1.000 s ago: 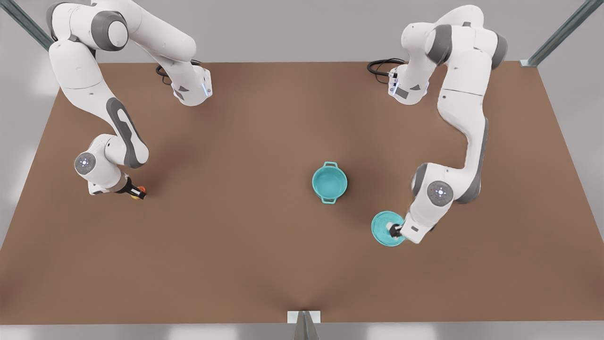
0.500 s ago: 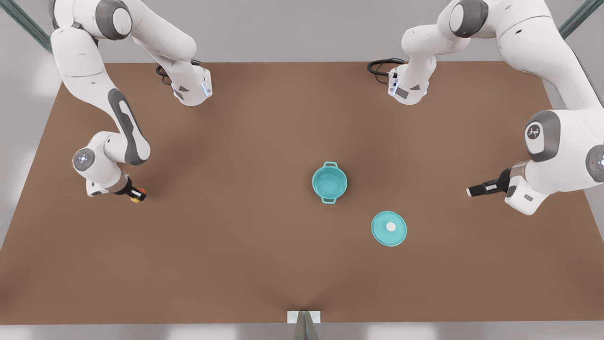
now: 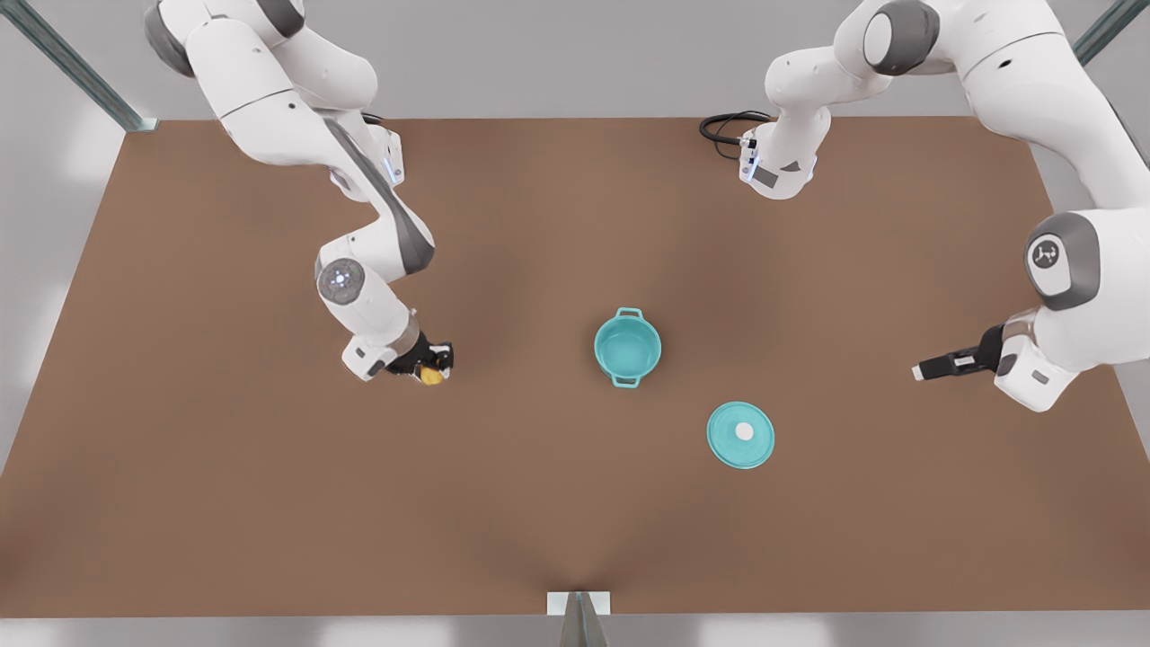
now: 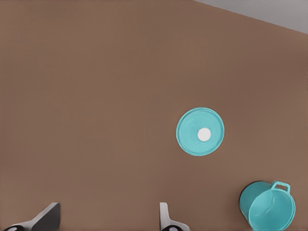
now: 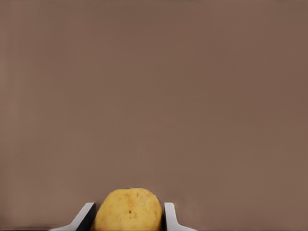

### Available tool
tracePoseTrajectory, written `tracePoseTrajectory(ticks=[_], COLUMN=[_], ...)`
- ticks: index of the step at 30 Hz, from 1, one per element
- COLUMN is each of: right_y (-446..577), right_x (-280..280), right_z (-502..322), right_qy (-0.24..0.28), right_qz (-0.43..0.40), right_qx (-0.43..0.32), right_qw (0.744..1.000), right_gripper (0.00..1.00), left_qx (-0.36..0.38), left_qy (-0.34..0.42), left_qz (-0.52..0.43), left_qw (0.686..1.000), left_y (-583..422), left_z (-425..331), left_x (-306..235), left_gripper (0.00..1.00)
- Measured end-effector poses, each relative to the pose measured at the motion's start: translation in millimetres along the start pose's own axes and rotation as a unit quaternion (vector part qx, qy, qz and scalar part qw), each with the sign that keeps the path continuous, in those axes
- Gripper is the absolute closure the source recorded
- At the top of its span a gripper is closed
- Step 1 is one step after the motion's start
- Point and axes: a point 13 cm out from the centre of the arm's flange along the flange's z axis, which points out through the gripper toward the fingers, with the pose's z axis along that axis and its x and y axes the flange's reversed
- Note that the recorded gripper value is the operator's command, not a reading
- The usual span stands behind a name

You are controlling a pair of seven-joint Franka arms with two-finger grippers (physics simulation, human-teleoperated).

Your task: Open the pot lid and put the potato into the pot

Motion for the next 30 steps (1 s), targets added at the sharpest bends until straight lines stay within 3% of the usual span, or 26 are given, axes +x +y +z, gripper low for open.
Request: tracePoseTrajectory(ticks=[15, 25, 30], right_y=[241, 307, 332], right_x=[-15, 51, 49], right_z=[15, 95, 113], right_qy=[0.036, 0.081, 0.068], right_qz=[0.01, 0.061, 0.092], right_qx=[-0.023, 0.004, -0.002], right_qw=[0.999, 0.995, 0.993], right_gripper=[0.41, 0.41, 0.41], left_qx=[-0.019, -0.022, -0.023], left_qy=[-0.005, -0.005, -0.004], left_qz=[0.048, 0.055, 0.057], left_qw=[0.999, 0.998, 0.998], left_y=[-22, -20, -20], left_z=[9, 9, 9], left_x=[-3, -3, -3], left_gripper=[0.0, 0.0, 0.0])
